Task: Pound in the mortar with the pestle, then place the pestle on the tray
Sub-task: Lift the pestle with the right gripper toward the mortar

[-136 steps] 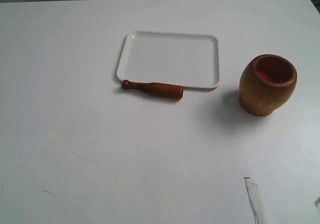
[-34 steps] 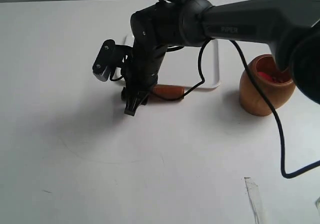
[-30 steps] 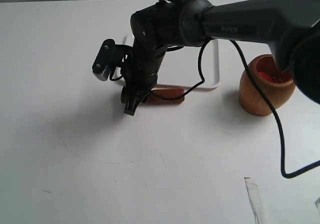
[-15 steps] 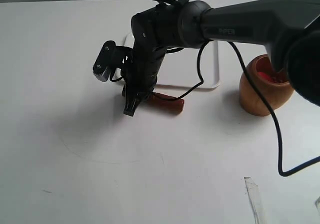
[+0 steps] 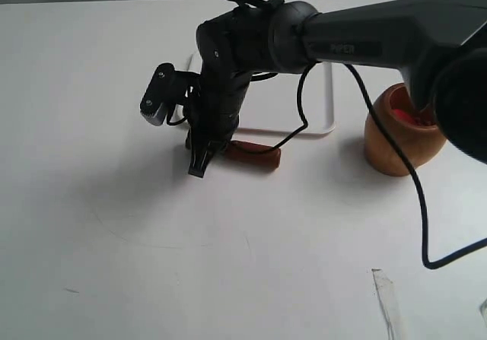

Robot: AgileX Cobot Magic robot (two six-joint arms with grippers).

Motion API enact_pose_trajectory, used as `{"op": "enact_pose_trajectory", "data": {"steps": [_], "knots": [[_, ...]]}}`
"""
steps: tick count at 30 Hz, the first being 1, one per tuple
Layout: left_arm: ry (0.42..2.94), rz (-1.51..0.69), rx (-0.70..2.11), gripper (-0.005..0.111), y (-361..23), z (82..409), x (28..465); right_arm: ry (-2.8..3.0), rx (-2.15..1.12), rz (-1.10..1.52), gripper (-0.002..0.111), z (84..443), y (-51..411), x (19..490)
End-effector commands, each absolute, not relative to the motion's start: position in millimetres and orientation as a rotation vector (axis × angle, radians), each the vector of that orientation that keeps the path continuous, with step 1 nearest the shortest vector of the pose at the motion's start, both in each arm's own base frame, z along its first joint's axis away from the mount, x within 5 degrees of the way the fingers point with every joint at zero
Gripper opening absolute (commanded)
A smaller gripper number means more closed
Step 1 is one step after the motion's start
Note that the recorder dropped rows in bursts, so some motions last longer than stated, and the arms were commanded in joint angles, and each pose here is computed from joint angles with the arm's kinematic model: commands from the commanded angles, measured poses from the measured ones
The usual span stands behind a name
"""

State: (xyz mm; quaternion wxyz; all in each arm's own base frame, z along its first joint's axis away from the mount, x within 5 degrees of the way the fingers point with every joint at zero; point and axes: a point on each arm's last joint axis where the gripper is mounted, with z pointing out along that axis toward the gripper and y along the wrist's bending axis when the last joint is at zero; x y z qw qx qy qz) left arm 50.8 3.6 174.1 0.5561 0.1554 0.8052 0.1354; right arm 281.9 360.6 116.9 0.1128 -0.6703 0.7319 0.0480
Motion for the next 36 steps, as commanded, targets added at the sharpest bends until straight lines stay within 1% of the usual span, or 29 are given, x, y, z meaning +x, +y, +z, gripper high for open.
{"op": "enact_pose_trajectory", "data": {"steps": [1,6,7,8,9,12,13,14,15,16,18,20,24,26,27,28,30,33,36], "knots": [[1.897,0.302,0.361,0.0,2.9,174.2,50.9,2.142,-1.923,0.093,0.0,145.0,354.2,280.3],[1.897,0.302,0.361,0.0,2.9,174.2,50.9,2.151,-1.603,0.056,0.0,217.9,343.2,282.5],[1.897,0.302,0.361,0.0,2.9,174.2,50.9,2.146,-1.487,0.029,0.0,247.3,334.3,281.3],[1.897,0.302,0.361,0.0,2.9,174.2,50.9,2.14,-1.45,0.017,0.0,258.1,330.0,280.2],[1.897,0.302,0.361,0.0,2.9,174.2,50.9,2.121,-1.373,0.013,0.0,279.0,317.9,273.9],[1.897,0.302,0.361,0.0,2.9,174.2,50.9,2.084,-1.259,0.008,0.0,301.5,293.6,259.8],[1.897,0.302,0.361,0.0,2.9,174.2,50.9,2.05,-1.178,0.009,0.0,309.3,273.9,247.8],[1.897,0.302,0.361,0.0,2.9,174.2,50.9,2.04,-1.147,0.014,0.0,307.7,265.1,241.9],[1.897,0.302,0.361,0.0,2.9,174.2,50.9,1.973,-1.055,0.069,0.0,312.3,246.3,227.3],[1.897,0.302,0.361,0.0,2.9,174.2,50.9,1.915,-1.031,0.101,0.0,314.7,240.3,221.5],[1.897,0.302,0.361,0.0,2.9,174.2,50.9,1.778,-0.95,0.228,0.0,320.9,217.1,197.1],[1.897,0.302,0.361,0.0,2.9,174.2,50.9,1.734,-0.916,0.246,0.0,319.0,199.3,183.2],[1.897,0.302,0.361,0.0,2.9,174.2,50.9,1.764,-0.603,0.102,0.0,313.5,147.3,170.5],[1.897,0.302,0.361,0.0,2.9,174.2,50.9,1.694,-0.465,0.1,0.0,307.5,128.7,163.6],[1.897,0.302,0.361,0.0,2.9,174.2,50.9,1.723,-0.341,0.143,0.0,299.9,119.1,160.1],[1.897,0.302,0.361,0.0,2.9,174.2,50.9,1.722,-0.268,0.088,0.0,294.8,108.8,159.3],[1.897,0.302,0.361,0.0,2.9,174.2,50.9,1.731,-0.236,-0.005,0.0,282.0,97.0,156.9],[1.897,0.302,0.361,0.0,2.9,174.2,50.9,1.744,-0.183,-0.05,0.0,270.0,87.3,154.0],[1.897,0.302,0.361,0.0,2.9,174.2,50.9,1.731,-0.113,-0.084,0.0,268.1,80.6,153.6]]}}
